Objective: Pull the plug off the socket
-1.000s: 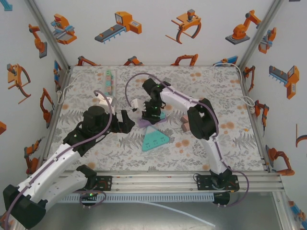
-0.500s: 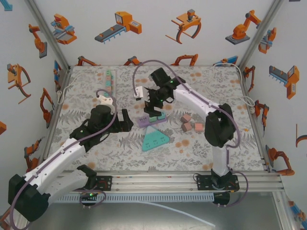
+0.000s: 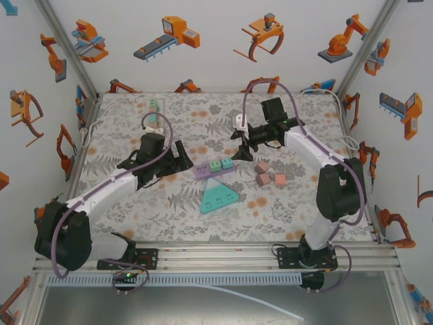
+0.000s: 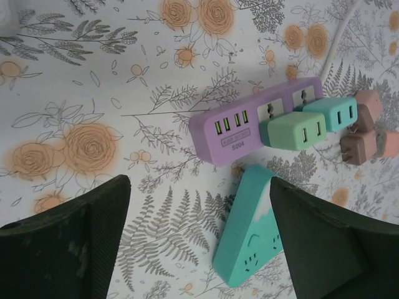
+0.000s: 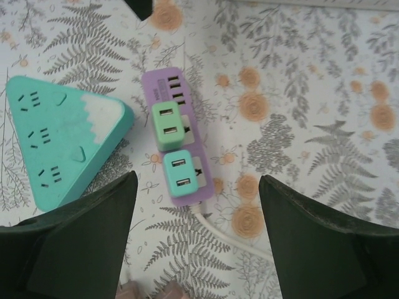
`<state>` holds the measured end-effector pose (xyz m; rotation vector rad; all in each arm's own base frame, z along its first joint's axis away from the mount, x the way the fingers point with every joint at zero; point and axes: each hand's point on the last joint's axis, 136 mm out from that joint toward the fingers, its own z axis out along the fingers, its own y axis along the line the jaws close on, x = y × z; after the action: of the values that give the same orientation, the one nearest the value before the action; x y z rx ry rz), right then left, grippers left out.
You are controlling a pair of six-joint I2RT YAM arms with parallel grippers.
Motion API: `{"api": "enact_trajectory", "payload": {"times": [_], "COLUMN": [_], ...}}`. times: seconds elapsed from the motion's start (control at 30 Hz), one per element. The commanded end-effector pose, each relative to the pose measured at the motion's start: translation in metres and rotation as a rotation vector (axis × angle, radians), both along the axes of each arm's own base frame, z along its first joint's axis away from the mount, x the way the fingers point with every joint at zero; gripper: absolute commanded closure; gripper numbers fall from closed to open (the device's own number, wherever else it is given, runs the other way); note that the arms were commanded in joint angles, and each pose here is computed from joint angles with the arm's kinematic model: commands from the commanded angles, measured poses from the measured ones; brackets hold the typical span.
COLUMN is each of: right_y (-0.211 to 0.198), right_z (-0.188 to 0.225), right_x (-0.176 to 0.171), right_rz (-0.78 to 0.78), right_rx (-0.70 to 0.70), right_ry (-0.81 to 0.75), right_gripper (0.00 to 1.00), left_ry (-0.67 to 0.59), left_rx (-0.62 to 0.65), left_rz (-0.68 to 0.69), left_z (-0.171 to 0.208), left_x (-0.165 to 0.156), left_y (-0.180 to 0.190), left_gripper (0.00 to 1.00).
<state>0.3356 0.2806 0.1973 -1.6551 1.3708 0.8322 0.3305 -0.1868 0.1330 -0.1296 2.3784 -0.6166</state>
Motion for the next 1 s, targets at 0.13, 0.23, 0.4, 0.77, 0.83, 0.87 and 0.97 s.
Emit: {"api": "enact_trajectory", "payload": {"times": [0.13,0.23,0.4,0.77,0.83,0.87,0.97], "right_y": [0.009,0.014,0.022,0.024,0.025,0.026,0.027], "right_z": [-0.059,-0.071,-0.079,-0.074,-0.073,-0.072,-0.069], "right_x": [-0.008,-0.016,-0.019,-0.021,-0.021,-0.021,-0.019], "right_rz": [0.089,0.139,0.171,0.182,0.186,0.186,0.173], "right_rx": [-0.179,-0.22,-0.214,-0.199,-0.192,-0.189,-0.188], "right_ry": [0.052,0.069,0.084,0.096,0.107,0.107,0.119], "right_gripper": [0.38,0.42,0.51,0.73,0.76,0.76,0.78], "left_ry": [0.007,0.032,0.093,0.192,0.205,0.215,0.24], "left_rx": [-0.057,-0.054,-0.073,-0.109,-0.104,-0.101,-0.089], "left_rz": [0.0,-0.029,-0.056,-0.097,-0.113,-0.127,-0.162], "left_z": [-0.003,-0.012,-0.028,-0.06,-0.064,-0.067,-0.072], "left_x": [0.025,0.029,0.036,0.036,0.036,0.035,0.031], "left_y": [-0.016,-0.023,-0.037,-0.055,-0.058,-0.06,-0.065], "left_gripper": [0.3,0.37,0.47,0.54,0.55,0.57,0.59]}}
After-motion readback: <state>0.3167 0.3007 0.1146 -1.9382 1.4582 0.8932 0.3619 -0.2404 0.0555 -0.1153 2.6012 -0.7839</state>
